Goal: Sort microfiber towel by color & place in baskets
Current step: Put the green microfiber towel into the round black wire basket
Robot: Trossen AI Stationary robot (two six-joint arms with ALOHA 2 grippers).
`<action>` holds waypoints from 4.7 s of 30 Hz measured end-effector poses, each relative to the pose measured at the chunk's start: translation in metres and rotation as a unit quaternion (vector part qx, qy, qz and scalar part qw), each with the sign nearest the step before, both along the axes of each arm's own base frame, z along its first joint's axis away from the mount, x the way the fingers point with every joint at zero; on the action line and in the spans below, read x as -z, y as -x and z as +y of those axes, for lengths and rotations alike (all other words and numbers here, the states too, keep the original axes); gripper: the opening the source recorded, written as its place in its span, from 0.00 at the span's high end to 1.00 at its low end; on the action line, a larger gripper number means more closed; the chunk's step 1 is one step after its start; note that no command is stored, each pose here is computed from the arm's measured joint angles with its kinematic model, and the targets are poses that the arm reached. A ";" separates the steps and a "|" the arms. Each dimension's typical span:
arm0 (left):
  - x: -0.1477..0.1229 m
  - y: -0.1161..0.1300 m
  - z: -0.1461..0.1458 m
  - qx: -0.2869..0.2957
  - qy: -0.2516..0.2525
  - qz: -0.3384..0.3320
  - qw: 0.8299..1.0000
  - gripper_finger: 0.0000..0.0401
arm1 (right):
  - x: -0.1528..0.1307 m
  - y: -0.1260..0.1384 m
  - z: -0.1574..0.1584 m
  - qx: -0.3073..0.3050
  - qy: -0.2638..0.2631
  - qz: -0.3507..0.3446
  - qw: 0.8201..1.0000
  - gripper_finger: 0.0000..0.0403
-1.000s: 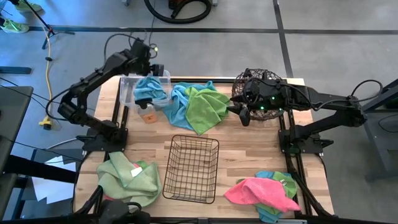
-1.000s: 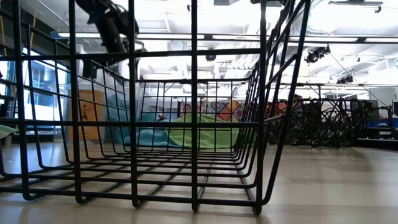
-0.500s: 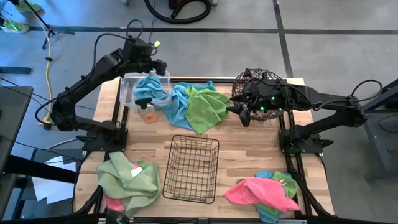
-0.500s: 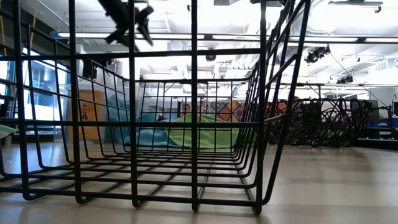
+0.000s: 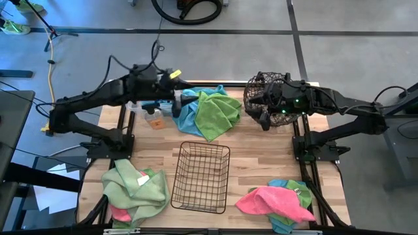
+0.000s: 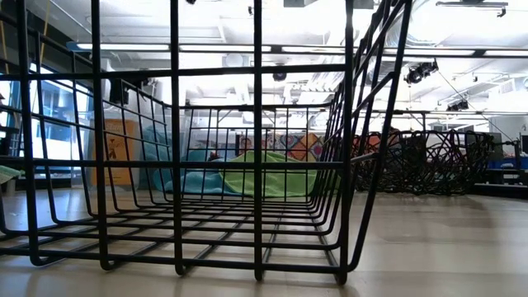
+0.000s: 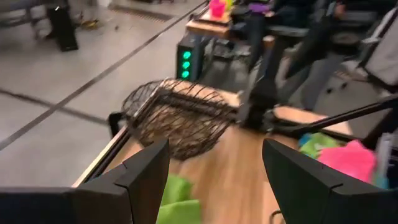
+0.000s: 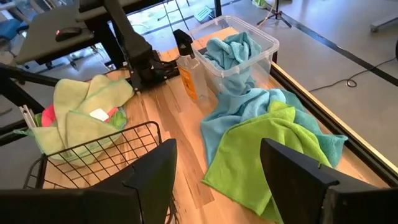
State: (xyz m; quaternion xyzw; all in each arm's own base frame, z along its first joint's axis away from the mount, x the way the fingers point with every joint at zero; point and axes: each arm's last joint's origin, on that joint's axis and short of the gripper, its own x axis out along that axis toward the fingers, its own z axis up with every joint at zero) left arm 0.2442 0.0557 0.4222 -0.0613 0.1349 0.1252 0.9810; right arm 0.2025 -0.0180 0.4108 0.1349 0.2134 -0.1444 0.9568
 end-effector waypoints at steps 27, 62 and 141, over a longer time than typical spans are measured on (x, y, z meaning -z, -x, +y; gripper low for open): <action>0.069 0.090 -0.056 0.035 0.095 -0.221 0.970 0.39 | 0.002 -0.032 -0.003 0.021 -0.018 -0.048 0.998 0.43; 0.075 0.103 -0.055 0.025 0.057 -0.175 0.983 0.39 | 0.188 -0.168 -0.128 0.237 -0.121 0.117 0.957 0.43; 0.073 0.091 -0.052 -0.024 0.049 -0.200 0.978 0.39 | -0.005 0.084 -0.032 0.410 0.093 0.060 0.905 1.00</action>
